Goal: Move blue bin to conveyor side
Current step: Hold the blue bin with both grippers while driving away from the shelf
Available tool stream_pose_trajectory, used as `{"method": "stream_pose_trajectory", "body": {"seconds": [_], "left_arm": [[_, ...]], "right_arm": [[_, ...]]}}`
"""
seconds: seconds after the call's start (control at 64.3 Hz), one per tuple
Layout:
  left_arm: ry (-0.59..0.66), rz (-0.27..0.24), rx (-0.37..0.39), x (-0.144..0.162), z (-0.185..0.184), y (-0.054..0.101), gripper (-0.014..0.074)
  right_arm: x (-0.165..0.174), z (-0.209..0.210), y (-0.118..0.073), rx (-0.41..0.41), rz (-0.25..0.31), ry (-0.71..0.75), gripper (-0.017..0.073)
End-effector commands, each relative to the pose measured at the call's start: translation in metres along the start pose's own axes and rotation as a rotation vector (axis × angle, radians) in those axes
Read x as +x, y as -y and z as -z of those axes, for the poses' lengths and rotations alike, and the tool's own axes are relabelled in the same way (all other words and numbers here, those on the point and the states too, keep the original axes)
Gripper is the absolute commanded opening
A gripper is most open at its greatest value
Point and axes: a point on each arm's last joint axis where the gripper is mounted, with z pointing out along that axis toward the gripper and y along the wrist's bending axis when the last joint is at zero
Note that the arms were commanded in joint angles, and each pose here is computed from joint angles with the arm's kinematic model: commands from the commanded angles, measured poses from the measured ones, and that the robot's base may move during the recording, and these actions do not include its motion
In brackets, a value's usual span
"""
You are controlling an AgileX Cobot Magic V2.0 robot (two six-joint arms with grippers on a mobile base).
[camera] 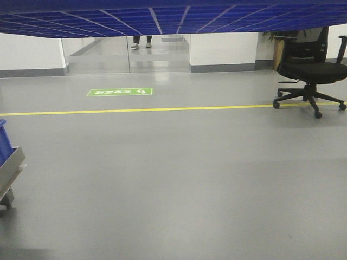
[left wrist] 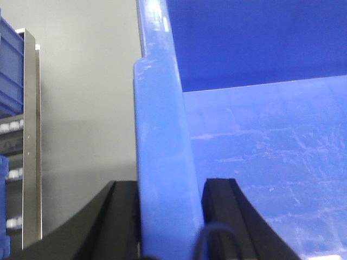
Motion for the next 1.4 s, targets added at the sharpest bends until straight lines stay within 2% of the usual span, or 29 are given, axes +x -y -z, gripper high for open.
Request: {"method": "stream_pose_trajectory", "body": {"seconds": [0.0,1.384], "left_arm": [[0.138,-0.009,0.024,-0.009,0.0175,0.0003,-0.0009],[0.149,-0.016,0.002,-0.01,0.0176,-0.0016,-0.0009]], "right_arm": [[-0.0091,0.0147,-0.0017,0.003,0.017,0.132,-0.008],[-0.0096,0.0148,-0.0016,0.003,0.017,0.137,-0.008]]}}
